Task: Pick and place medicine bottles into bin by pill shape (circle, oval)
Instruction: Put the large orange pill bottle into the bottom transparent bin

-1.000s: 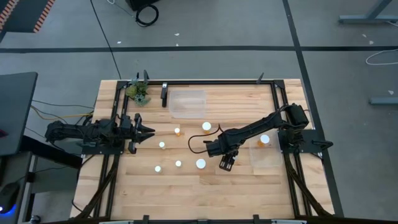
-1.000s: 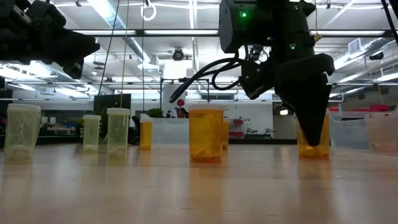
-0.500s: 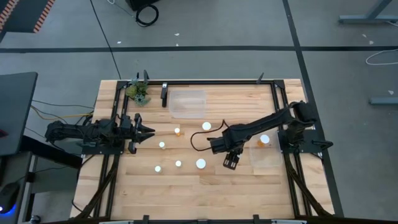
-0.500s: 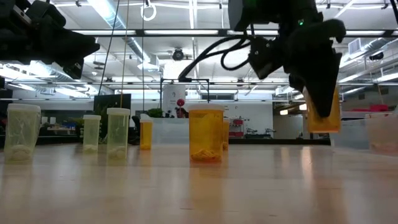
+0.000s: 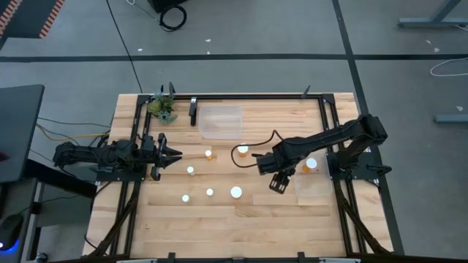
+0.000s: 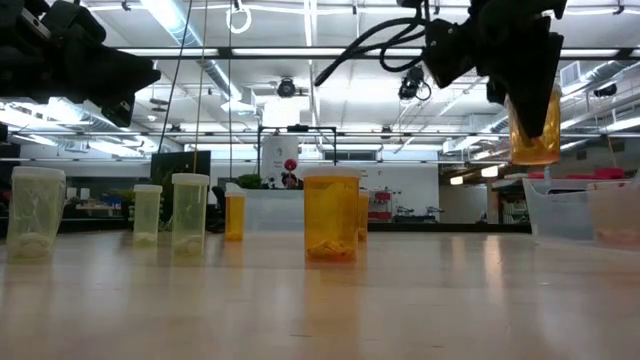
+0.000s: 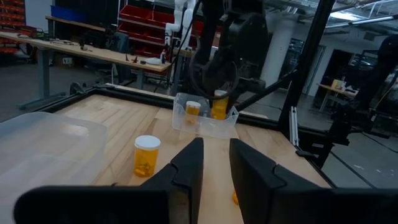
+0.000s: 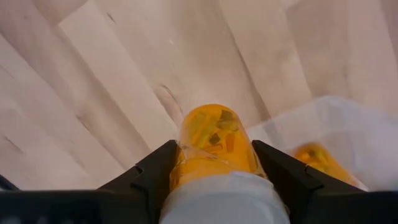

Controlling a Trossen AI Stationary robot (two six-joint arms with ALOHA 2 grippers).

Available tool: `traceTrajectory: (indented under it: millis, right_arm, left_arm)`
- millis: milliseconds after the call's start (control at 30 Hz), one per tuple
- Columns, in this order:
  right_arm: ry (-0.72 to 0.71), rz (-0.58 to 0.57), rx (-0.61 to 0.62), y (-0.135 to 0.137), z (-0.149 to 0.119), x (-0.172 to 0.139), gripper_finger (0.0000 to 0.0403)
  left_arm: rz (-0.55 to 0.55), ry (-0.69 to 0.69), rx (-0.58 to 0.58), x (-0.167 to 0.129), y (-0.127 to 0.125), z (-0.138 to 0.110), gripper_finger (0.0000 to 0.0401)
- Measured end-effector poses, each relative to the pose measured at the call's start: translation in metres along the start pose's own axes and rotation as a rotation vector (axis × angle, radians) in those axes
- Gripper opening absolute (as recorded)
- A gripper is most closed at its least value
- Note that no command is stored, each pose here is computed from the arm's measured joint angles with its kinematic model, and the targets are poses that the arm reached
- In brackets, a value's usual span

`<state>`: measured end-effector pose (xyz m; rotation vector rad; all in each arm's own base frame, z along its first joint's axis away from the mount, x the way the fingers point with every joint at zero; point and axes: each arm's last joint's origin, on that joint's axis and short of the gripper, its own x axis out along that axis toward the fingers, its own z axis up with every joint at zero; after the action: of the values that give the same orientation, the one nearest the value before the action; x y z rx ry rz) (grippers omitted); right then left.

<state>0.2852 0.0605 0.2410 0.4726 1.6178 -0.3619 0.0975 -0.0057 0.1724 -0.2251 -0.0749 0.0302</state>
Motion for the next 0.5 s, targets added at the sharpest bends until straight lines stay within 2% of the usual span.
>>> traceTrajectory:
  millis: [200, 500]
  right_arm:
    - [0.026, -0.018, 0.049, -0.011, -0.012, 0.003, 0.0204]
    - [0.045, 0.017, 0.183, -0.036, -0.047, 0.008, 0.0204]
  left_arm:
    - [0.000, 0.000, 0.001, 0.000, 0.000, 0.000, 0.0086]
    - [0.000, 0.000, 0.001, 0.000, 0.000, 0.000, 0.0086]
